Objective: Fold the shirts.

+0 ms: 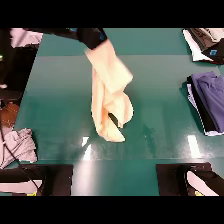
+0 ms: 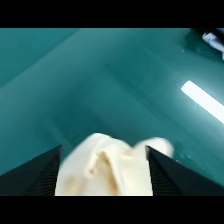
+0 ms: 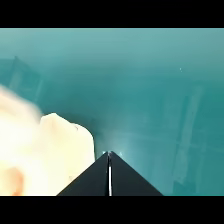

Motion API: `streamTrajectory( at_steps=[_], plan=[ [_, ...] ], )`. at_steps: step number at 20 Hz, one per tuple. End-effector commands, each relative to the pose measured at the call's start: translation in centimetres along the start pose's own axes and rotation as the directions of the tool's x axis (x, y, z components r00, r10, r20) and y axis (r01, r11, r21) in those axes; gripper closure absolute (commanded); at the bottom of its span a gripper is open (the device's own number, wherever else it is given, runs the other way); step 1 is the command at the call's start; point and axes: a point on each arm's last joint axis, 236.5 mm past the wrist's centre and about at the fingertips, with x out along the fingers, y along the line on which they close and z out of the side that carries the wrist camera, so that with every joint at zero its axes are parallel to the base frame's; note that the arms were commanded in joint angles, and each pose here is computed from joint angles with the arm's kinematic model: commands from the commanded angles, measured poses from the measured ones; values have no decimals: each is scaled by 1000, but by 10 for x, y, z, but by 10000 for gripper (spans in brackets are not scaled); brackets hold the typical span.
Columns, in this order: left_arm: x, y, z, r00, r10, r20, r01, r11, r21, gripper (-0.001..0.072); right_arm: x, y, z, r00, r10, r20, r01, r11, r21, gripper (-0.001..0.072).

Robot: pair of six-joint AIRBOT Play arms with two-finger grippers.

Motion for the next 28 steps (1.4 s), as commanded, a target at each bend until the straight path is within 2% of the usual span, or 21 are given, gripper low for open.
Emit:
streamTrajectory(
  at_steps=[1, 5, 7, 12, 14, 17, 22, 23, 24, 25, 28],
  plan=[
    [23, 18, -47, 984, 9, -175, -24, 996, -87, 100, 0, 0, -3, 1000, -3, -11, 3, 1000, -2, 695],
    [16, 23, -149, 860, -71, -506, -52, 973, -225, 100, 0, 0, -3, 1000, -3, -12, 3, 1000, -2, 694],
    [32, 17, -197, 798, -120, -590, -59, 959, -276, 100, 0, 0, -3, 1000, -3, -12, 3, 1000, -2, 695],
    [76, -15, -275, 753, -287, -593, -58, 868, -493, 99, 0, -1, -5, 1000, -3, -20, 3, 1000, -1, 695],
    [87, -19, -294, 755, -307, -580, -72, 840, -538, 99, 0, -2, -5, 1000, -8, -20, 7, 1000, -2, 695],
    [93, -22, -315, 746, -307, -590, -96, 828, -552, 98, 0, -2, -5, 1000, -8, -20, 8, 1000, -2, 695],
    [103, -41, -322, 746, -296, -596, -75, 853, -517, 108, 0, -2, -5, 1000, -8, -21, 8, 1000, -2, 695],
    [102, -41, -321, 746, -296, -597, -74, 853, -516, 317, 0, -2, -5, 1000, -8, -21, 8, 1000, -2, 695],
    [101, -38, -323, 744, -292, -601, -68, 862, -502, 646, 0, -2, -5, 1000, -8, -21, 8, 1000, -2, 695],
    [98, -35, -324, 736, -290, -612, -61, 872, -486, 682, 1, -2, -5, 1000, -6, -22, 6, 1000, -1, 695],
    [67, -4, -305, 713, -239, -659, -89, 902, -423, 682, 17, 5, -17, 993, 54, -103, -51, 998, 31, 694]
  ],
)
